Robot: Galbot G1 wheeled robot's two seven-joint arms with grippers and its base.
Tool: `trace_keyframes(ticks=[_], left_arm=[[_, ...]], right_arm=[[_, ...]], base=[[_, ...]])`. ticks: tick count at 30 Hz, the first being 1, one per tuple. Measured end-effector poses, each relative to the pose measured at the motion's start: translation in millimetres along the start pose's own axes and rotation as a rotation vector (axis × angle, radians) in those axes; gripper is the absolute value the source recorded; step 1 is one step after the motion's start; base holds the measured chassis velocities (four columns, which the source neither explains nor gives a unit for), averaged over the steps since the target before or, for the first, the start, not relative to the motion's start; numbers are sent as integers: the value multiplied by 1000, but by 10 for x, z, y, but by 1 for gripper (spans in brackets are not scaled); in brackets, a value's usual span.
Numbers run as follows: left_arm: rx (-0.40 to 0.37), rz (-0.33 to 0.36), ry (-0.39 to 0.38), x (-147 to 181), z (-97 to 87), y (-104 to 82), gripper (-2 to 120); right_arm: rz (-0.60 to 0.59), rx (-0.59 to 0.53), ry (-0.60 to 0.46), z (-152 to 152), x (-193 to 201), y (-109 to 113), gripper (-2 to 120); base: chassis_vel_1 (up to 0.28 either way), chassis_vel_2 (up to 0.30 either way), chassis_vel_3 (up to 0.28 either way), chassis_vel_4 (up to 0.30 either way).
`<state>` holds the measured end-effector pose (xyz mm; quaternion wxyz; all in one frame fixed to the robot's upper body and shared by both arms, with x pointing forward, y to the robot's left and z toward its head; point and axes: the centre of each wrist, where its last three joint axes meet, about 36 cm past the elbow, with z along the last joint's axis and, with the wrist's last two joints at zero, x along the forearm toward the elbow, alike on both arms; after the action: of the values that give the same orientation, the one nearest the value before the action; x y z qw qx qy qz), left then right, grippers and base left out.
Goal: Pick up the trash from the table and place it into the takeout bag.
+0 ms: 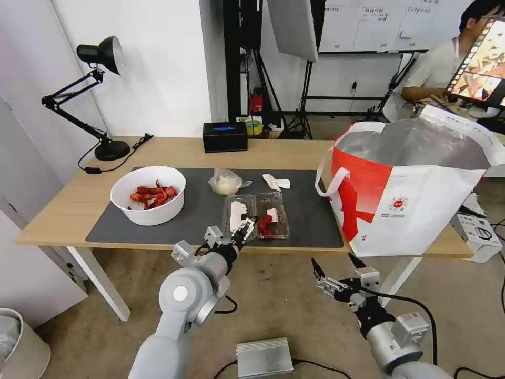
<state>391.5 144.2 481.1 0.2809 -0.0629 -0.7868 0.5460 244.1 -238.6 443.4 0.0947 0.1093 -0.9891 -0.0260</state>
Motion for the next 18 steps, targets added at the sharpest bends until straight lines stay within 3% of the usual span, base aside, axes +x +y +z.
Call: trace_keyframes(ticks=[18], left_arm=[[5, 50, -24, 70, -2, -42, 100]], right_arm=[[1, -1, 0, 26, -38, -9, 100]], base=[[0, 0, 0, 0]])
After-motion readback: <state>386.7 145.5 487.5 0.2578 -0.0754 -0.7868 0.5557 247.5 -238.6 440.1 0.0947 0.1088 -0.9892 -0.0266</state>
